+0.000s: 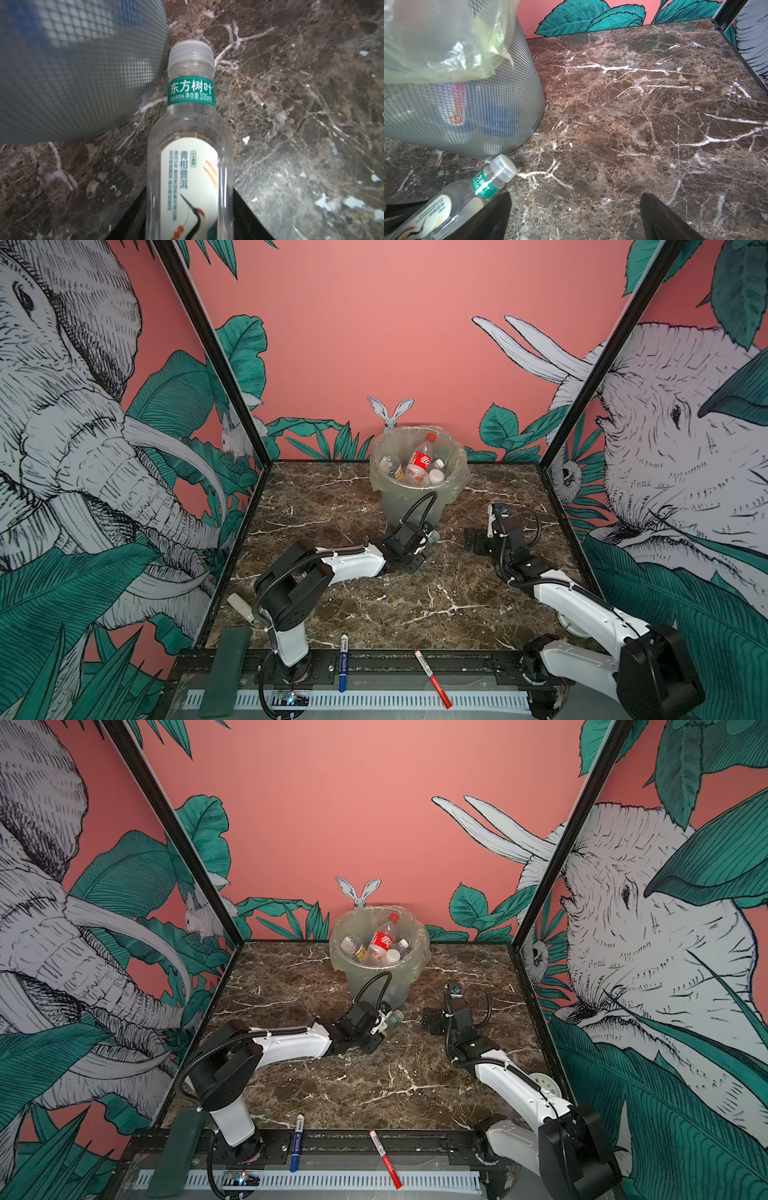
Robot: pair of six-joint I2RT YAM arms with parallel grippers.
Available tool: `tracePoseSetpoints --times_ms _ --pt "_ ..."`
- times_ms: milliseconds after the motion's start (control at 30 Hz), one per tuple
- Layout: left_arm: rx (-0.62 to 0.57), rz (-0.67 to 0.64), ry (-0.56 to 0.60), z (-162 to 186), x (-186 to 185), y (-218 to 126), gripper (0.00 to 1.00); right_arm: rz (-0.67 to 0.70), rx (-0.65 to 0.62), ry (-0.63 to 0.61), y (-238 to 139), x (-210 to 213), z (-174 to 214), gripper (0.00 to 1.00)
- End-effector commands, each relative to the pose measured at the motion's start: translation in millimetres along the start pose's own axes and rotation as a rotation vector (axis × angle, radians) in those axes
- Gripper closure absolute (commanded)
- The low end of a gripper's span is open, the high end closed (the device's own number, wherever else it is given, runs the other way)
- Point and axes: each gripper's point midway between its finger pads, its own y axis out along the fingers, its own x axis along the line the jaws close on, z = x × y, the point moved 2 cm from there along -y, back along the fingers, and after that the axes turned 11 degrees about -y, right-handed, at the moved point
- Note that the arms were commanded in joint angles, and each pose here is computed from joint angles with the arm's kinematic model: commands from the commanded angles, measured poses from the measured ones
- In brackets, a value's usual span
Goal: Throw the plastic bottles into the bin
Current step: 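Lift the green-capped bottle with the left gripper and raise it over the bin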
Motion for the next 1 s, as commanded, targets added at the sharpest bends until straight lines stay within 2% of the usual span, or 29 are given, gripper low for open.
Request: tracePoseSetpoints --times_ms 0,533,967 --pt "-0.069 0.025 -0.037 -9 1 -29 0.5 -0.008 -0.02 0.021 0 0 -7 0.01" --pt "-0.183 -0.064 -0.133 35 30 -106 0.5 -0.027 -0.015 0.024 1 4 -5 0.01" --pt "-0.355 -0.098 -0.259 50 53 -185 0.5 -0.039 0.002 0.024 6 7 -1 0.01"
